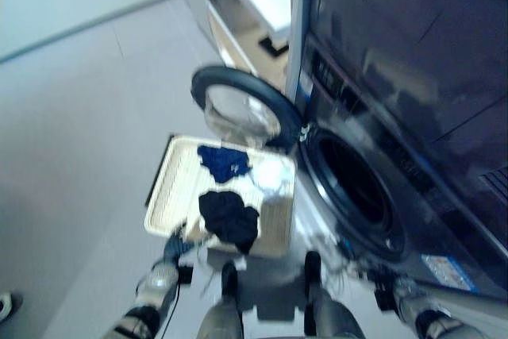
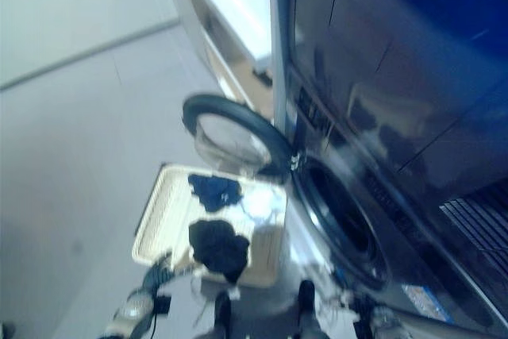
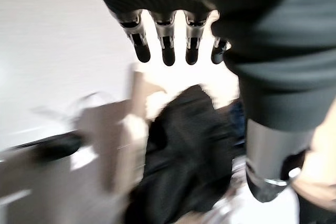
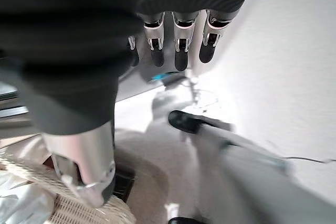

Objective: Put the clothes into the washing machine.

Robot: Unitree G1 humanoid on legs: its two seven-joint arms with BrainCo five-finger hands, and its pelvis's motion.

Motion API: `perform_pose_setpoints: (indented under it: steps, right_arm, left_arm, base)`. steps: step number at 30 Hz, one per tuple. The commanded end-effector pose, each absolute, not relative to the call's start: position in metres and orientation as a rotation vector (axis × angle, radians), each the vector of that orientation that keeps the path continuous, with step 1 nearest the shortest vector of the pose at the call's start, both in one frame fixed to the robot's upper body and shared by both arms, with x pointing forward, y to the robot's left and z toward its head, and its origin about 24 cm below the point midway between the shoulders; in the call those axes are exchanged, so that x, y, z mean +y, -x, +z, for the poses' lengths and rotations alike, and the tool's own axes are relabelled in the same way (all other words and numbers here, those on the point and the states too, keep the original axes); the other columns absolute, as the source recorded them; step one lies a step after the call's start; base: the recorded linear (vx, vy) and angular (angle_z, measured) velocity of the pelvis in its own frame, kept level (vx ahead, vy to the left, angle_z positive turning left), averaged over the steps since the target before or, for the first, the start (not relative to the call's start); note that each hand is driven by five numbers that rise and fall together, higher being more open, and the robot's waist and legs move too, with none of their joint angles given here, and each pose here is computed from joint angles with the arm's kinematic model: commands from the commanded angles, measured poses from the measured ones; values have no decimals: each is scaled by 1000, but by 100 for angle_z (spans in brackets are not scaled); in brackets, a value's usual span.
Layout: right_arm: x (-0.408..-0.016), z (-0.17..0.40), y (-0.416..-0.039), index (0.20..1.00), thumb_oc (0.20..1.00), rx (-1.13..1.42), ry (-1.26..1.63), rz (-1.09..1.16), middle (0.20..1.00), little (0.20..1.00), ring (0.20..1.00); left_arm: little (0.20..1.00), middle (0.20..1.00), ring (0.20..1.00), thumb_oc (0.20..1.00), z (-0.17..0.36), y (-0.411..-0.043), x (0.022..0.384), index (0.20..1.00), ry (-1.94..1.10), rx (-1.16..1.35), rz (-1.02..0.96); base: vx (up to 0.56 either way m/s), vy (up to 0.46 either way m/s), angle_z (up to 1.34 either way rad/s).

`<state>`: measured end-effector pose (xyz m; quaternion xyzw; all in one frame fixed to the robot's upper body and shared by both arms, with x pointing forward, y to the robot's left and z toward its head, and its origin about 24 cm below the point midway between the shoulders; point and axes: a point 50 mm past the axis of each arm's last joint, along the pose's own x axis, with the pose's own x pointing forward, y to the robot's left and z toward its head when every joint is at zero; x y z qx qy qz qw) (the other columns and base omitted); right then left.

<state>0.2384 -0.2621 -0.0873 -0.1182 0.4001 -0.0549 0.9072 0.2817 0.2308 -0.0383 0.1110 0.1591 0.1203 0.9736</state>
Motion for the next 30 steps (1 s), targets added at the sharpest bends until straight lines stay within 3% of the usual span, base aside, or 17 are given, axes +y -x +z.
perform_pose_setpoints:
  steps: [1,5,15,24,30]
  right_arm:
    - [-270,-81,-243,1000,1000,793,237,-156,1000,1000,1000]
    - [-280,-54,-271,1000,1000,708,234,-187,1000,1000,1000]
    - [-280,-26,-297,1000,1000,572,229,-191,1000,1000,1000]
    - [-284,11,-323,1000,1000,445,255,-170,1000,1000,1000]
    - [-289,27,-332,1000,1000,404,278,-171,1000,1000,1000]
  left_arm:
    - [1000,1000,1000,1000,4,-304,249,1000,-254,105,382]
    - [1000,1000,1000,1000,62,-333,249,1000,-346,-140,460]
    - [1000,1000,1000,1000,138,-357,240,1000,-733,-478,488]
    - [1000,1000,1000,1000,166,-376,236,1000,-1105,-477,302]
    - [1000,1000,1000,1000,165,-383,232,1000,-1198,-412,183]
  base:
    - [-140,10,11]
    - [-123,18,2]
    - [-44,-27,5]
    - [-6,10,1]
    - [3,33,2]
